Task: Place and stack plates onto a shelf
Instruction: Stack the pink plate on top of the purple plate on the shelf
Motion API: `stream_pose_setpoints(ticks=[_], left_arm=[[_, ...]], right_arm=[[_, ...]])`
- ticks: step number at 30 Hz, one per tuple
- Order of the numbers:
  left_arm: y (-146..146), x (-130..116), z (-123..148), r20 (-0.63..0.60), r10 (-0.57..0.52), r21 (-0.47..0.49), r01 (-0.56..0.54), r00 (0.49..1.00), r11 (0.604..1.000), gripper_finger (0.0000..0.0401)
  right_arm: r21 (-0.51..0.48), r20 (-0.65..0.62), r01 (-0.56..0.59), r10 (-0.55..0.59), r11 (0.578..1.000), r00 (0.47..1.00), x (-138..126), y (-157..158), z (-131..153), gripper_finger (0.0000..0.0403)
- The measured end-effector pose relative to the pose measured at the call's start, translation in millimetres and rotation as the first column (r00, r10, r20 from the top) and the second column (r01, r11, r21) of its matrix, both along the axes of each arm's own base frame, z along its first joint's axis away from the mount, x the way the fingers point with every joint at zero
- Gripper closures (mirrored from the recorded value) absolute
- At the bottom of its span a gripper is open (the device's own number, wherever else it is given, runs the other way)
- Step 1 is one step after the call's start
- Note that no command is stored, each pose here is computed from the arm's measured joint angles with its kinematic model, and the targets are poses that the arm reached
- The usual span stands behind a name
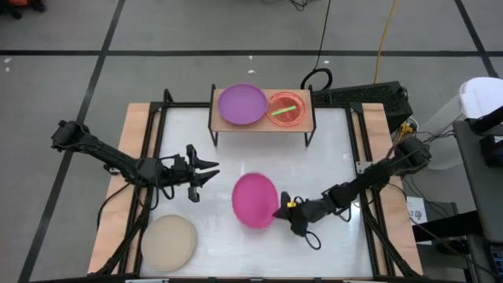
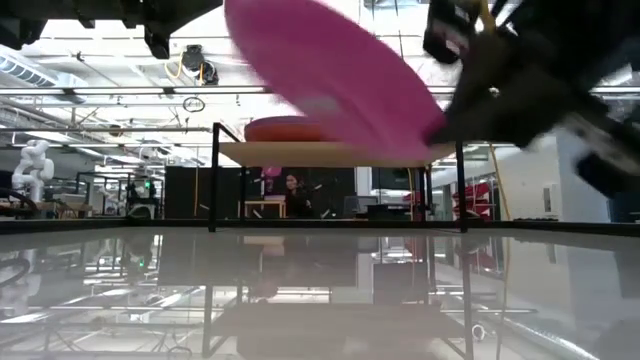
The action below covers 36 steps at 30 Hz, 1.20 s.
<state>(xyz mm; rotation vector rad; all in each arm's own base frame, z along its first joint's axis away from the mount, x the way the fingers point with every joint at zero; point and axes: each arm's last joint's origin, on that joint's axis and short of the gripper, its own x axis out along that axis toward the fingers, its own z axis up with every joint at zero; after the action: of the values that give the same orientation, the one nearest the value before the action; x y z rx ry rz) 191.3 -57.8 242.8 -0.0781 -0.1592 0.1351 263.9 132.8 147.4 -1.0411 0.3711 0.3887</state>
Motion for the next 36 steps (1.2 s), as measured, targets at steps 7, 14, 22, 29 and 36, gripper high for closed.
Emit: stream_pose_setpoints(ticks=[7,14,22,29,36], left_arm=[[0.0,-0.1,0.9,0.009,0.0,-0.003,0.0,1.0,1.0,0.0286],[1.2,-0.2,3.1,0.026,0.009,0.012,-0.01,1.0,1.0,0.0286],[5.8,1.2,3.1,0.026,0.034,0.016,-0.035,0.999,0.999,0.0286],[5.4,1.2,2.4,0.019,0.033,0.018,-0.033,0.999,0.999,0.0286],[5.4,1.4,1.5,0.01,0.032,0.02,-0.032,0.999,0.999,0.0286]], right_arm=[[-0.07,0.286,0.218,-0.19,0.973,0.939,6.7,-45.3,58.8,0.0401],[0.031,0.396,0.427,-0.403,0.904,0.825,24.4,-128.3,112.7,0.0402],[0.186,0.216,0.45,-0.483,0.874,0.849,65.8,-196.7,161.9,0.0402],[0.193,0.013,0.519,-0.531,0.833,0.847,91.0,-234.0,147.6,0.0402],[0.175,0.005,0.6,-0.611,0.78,0.792,98.1,-256.3,130.2,0.0402]])
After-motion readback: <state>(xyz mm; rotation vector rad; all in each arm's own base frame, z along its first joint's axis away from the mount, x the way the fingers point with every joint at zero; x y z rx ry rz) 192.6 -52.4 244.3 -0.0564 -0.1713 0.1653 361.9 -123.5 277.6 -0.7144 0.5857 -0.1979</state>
